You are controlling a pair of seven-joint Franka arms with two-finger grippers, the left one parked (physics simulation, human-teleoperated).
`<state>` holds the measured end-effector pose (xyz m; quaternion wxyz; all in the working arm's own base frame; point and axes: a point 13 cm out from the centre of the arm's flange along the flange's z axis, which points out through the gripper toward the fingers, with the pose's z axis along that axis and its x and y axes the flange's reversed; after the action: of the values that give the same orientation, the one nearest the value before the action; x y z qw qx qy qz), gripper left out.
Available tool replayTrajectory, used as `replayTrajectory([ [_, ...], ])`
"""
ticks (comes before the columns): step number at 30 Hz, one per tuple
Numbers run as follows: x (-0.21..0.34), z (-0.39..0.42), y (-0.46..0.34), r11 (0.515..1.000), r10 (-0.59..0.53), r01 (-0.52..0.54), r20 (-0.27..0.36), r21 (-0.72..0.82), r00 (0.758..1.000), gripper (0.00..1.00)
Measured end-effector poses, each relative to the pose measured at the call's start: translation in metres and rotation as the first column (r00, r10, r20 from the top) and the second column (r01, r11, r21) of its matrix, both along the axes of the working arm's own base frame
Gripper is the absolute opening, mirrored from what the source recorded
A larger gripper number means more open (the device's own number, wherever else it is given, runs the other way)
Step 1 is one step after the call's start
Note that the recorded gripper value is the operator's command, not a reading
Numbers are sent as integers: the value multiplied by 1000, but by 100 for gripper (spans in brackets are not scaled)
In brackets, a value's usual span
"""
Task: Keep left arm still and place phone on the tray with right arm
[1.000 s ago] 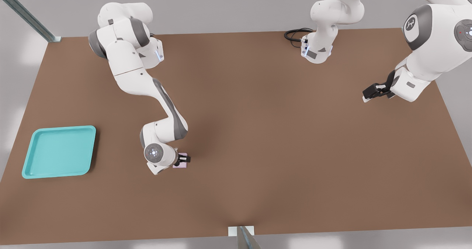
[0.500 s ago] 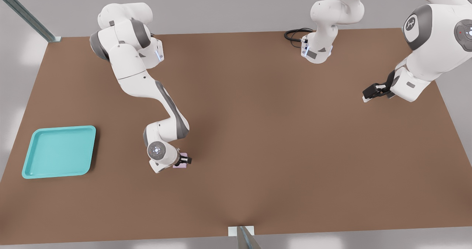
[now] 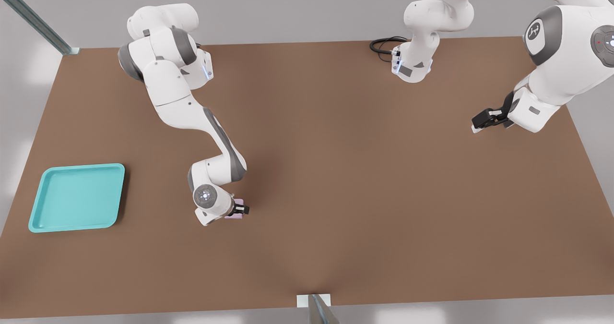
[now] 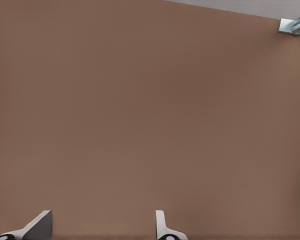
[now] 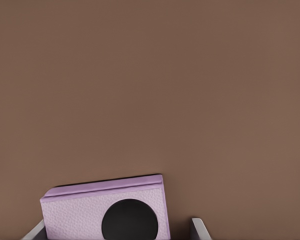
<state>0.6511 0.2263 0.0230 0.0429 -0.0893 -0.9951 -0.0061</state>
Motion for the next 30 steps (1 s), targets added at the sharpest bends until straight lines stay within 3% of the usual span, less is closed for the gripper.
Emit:
replayTrajectory([
  [2,0,1,1,1000,1,-2,2,4,1000,78],
  [10,6,30,-2,1000,4,-5,27,18,1000,78],
  [15,-18,110,-67,999,-44,43,50,22,998,78],
  [18,-43,134,-145,994,-112,111,38,17,993,78],
  [24,-79,130,-376,955,-295,295,16,24,955,78],
  [29,-86,99,-513,955,-294,292,32,44,955,79],
  [30,-84,95,-529,961,-274,272,40,46,961,100],
])
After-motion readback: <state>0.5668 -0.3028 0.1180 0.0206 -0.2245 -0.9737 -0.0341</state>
